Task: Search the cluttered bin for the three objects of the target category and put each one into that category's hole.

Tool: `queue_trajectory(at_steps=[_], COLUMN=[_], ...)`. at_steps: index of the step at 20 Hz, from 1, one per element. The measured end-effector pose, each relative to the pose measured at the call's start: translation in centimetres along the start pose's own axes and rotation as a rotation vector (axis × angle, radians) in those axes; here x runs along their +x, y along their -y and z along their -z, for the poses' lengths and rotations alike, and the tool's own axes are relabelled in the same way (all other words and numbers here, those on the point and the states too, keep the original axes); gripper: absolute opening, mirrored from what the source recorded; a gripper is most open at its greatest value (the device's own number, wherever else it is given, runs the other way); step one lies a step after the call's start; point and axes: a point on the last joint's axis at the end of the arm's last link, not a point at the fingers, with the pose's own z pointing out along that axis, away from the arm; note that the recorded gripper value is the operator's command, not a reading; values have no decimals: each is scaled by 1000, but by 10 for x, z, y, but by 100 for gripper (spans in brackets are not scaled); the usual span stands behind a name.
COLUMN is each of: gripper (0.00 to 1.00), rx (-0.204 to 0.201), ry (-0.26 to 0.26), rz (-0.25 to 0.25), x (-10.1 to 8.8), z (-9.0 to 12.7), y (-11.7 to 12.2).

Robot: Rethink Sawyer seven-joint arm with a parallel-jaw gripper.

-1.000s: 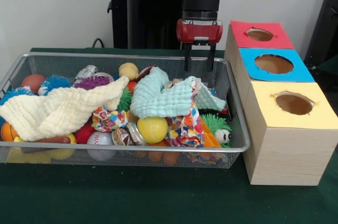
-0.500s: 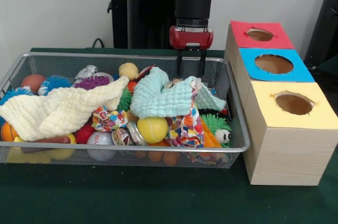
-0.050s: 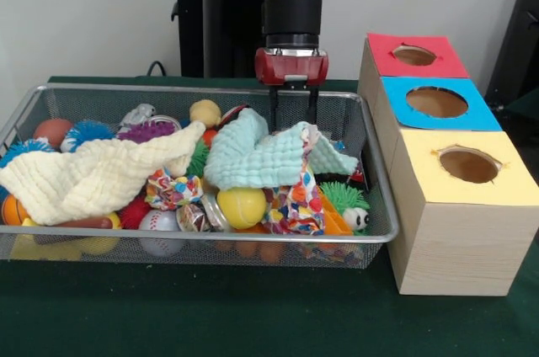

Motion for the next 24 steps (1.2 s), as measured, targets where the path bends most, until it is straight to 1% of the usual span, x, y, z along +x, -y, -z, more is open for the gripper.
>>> queue_trajectory(at_steps=[4, 7, 13, 14, 15, 17, 18, 20, 22, 24], gripper=[100, 100, 100, 100, 100, 100, 100, 100, 100, 100], rx=[-8, -13, 13, 15, 18, 19, 19, 16, 10, 7], ry=[24, 57, 158, 169, 194, 227, 238, 277, 335, 354], rz=[22, 33, 33, 34, 37, 43, 45, 61, 91, 102], x=[-2, -8, -47, -51, -62, -76, -80, -93, -110, -115], z=[-3, -8, -23, -25, -31, -38, -40, -46, -54, -56], y=[14, 28, 52, 54, 58, 64, 66, 74, 89, 94])
